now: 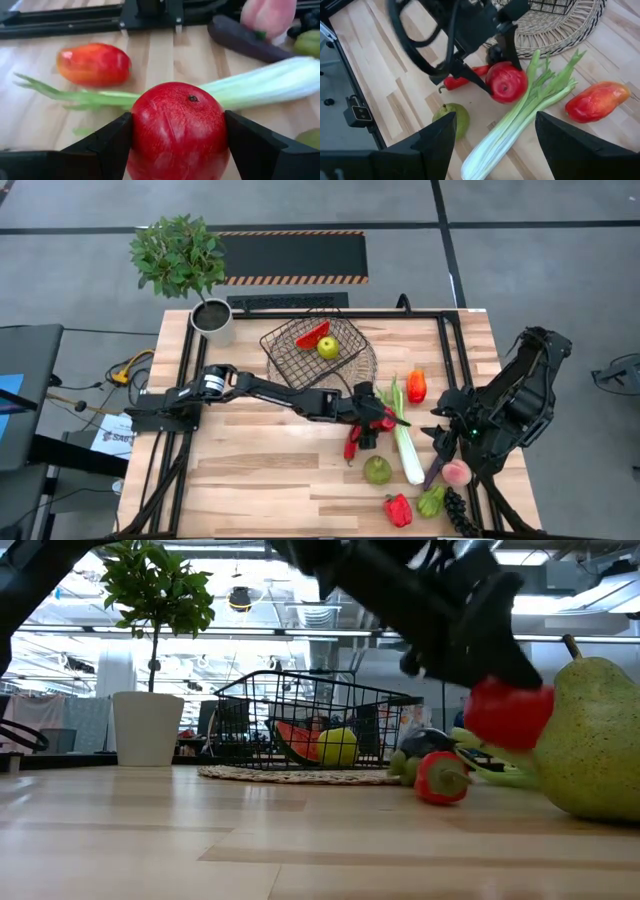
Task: Build produce basket
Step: Put the red apple into the wire basket
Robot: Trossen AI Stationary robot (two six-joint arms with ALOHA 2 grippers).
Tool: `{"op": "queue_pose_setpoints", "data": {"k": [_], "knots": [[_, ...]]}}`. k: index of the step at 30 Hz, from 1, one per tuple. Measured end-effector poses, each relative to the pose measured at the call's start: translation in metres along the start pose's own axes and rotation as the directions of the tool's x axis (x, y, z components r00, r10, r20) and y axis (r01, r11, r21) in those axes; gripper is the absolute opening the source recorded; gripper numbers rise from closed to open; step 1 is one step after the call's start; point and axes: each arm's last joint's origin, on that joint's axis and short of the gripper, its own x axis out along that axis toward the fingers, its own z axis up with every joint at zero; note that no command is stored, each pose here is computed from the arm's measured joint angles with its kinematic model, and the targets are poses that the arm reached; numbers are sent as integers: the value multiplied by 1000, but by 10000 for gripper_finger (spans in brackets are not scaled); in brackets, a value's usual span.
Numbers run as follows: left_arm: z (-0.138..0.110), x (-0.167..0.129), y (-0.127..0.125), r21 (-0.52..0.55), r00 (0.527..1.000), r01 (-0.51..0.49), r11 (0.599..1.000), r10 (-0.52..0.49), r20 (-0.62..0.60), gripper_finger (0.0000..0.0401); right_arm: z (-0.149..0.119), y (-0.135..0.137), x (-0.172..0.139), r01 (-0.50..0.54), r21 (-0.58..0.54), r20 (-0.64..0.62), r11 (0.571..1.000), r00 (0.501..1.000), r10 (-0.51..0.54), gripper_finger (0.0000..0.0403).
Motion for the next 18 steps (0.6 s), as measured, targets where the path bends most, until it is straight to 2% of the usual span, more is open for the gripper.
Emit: {"op": "queue_pose_setpoints", "data": {"k": [3,10,18], "knots": [[18,-8,2,15,1000,-11,1000,11,-16,262,0,0,0,0,-2,0,1000,1000,0,291],[56,-31,13,20,992,-112,993,113,-60,262,0,0,0,1,-21,0,1000,1000,-1,291],[80,-62,53,15,947,-264,965,262,-184,261,0,0,0,3,-55,0,998,1000,-3,291]]}}
